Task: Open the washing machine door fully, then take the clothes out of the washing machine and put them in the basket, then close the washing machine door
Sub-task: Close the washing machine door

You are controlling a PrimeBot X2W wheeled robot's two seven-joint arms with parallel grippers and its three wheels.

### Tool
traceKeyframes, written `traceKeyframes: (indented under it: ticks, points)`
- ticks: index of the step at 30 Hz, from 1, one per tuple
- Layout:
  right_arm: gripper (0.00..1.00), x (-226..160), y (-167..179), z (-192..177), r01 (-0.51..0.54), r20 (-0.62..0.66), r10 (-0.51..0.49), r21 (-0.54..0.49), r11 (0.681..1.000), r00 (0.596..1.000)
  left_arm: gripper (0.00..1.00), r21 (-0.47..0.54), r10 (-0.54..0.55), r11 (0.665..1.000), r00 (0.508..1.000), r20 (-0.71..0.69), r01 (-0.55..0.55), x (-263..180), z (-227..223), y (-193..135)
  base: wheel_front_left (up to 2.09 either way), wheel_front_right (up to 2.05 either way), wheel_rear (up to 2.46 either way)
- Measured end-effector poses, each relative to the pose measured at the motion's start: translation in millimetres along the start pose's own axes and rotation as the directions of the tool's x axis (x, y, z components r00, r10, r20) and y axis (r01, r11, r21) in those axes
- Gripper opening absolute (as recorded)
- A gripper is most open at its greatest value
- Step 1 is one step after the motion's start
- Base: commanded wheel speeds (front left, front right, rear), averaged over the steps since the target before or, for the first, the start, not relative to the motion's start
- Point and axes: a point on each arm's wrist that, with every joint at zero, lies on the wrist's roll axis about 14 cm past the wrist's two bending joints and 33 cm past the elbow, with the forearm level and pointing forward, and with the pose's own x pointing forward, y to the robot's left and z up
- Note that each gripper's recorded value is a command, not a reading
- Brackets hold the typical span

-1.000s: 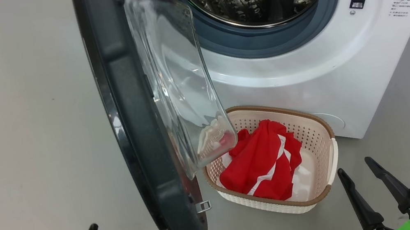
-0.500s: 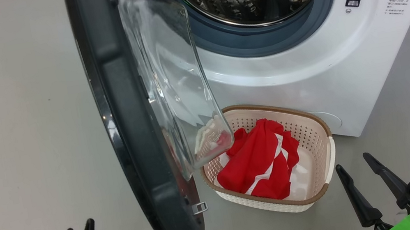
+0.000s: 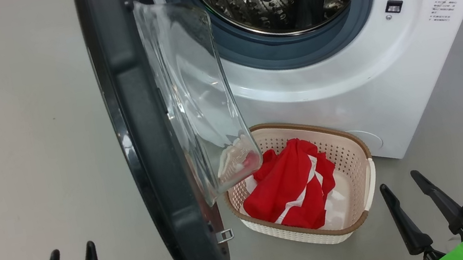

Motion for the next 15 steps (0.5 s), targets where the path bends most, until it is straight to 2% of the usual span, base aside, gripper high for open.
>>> traceKeyframes:
  ticks: [7,15]
  points:
    - [1.00,-2.0,-6.7,8.2,0.023,0.025,-0.023,0.000,1.000,0.999,1.00,0.113,-0.005,0.994,0.999,0.034,0.001,-5.0,7.9,-8.2,0.00,0.00,0.00]
    - [1.00,-5.1,-12.2,3.9,0.044,0.014,-0.044,0.008,0.999,0.999,1.00,0.129,-0.007,0.992,1.000,-0.028,0.011,-11.0,-13.4,-16.1,0.00,0.00,0.00]
